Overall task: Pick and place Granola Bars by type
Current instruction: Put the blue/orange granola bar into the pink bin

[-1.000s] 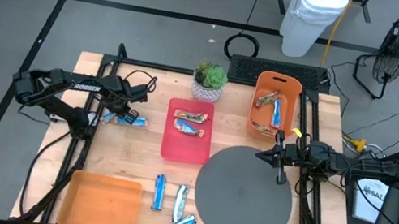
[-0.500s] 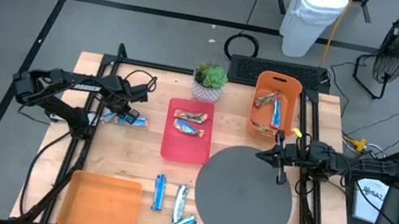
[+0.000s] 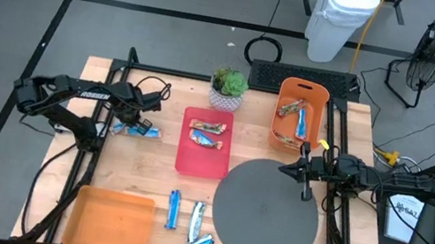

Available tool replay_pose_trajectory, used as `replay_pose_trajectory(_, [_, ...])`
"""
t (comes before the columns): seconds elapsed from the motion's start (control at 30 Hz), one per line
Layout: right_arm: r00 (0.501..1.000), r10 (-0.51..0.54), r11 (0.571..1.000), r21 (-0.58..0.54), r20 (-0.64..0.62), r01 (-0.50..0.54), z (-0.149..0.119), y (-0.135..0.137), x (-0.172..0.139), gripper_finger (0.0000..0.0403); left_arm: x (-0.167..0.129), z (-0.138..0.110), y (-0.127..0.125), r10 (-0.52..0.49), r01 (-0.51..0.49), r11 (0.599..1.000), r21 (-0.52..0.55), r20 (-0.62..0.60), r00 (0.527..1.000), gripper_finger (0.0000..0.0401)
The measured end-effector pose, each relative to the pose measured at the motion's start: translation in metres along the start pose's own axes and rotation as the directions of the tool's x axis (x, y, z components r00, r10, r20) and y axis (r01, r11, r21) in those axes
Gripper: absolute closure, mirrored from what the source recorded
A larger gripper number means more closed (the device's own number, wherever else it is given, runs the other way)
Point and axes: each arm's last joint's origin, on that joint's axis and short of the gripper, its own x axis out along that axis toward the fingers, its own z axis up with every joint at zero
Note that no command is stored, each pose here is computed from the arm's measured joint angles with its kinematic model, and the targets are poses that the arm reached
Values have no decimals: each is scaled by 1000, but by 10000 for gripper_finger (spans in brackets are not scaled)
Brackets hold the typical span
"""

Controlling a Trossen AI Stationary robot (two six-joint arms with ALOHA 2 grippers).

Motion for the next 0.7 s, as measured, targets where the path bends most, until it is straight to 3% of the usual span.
replay_pose_trajectory(0.7, [1000, 0, 1000, 0, 0, 0, 0, 0, 0, 403, 0, 0, 0, -2, 2, 1000, 9, 4, 1000, 395])
